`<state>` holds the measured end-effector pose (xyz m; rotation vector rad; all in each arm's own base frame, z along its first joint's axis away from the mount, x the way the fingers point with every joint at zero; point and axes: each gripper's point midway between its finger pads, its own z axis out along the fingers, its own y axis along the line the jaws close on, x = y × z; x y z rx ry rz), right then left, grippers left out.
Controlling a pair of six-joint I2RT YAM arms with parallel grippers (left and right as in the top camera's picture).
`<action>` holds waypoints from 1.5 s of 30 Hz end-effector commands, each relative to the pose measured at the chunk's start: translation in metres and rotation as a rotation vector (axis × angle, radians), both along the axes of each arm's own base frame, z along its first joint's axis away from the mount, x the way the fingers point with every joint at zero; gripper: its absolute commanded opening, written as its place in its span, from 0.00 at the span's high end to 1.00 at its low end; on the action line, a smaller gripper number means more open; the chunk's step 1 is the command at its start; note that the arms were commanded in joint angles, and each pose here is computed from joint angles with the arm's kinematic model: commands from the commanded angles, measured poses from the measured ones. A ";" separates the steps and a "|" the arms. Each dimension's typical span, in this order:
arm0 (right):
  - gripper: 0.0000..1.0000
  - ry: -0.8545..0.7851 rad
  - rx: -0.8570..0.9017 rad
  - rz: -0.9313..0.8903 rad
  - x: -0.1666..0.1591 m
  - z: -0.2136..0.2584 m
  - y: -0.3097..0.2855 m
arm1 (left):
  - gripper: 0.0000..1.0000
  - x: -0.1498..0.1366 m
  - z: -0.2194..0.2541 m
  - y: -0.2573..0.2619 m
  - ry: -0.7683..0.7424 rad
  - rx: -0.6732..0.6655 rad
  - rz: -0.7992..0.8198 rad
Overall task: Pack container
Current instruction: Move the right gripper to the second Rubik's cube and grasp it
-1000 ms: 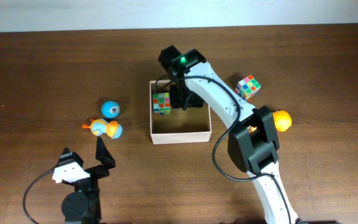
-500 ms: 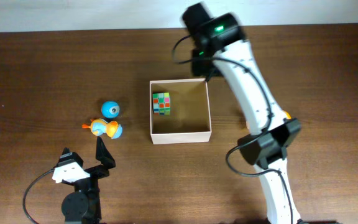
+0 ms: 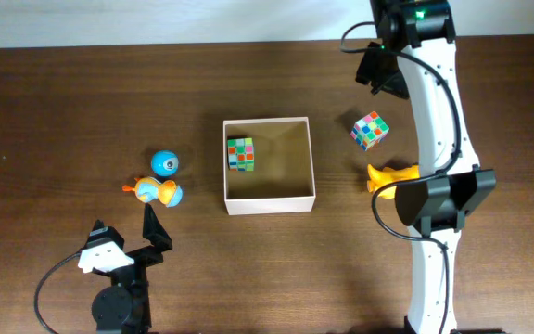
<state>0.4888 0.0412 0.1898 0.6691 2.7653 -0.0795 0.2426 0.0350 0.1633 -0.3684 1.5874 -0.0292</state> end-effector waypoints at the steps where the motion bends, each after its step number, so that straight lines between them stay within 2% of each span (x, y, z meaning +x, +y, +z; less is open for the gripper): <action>1: 0.43 0.030 0.039 -0.042 -0.002 -0.015 0.005 | 0.01 0.000 -0.001 0.002 0.000 0.016 0.011; 8: 0.42 0.118 0.054 -0.103 -0.004 -0.069 0.000 | 0.01 0.000 -0.001 0.002 0.000 0.015 0.011; 12: 0.36 0.172 0.079 -0.142 -0.010 -0.101 -0.005 | 0.01 0.000 -0.001 0.002 0.000 0.016 0.011; 15: 0.36 0.203 0.101 -0.154 -0.014 -0.121 -0.006 | 0.01 0.000 -0.001 0.002 0.000 0.015 0.011; 21: 0.34 0.231 0.137 -0.192 -0.020 -0.149 -0.009 | 0.01 0.000 -0.001 0.002 0.000 0.015 0.011; 33: 0.34 0.200 0.160 -0.220 -0.013 -0.162 -0.012 | 0.01 0.000 -0.001 0.002 0.000 0.015 0.011; 45: 0.33 0.190 0.096 -0.114 -0.010 -0.165 -0.020 | 0.01 0.000 -0.001 0.002 0.000 0.015 0.011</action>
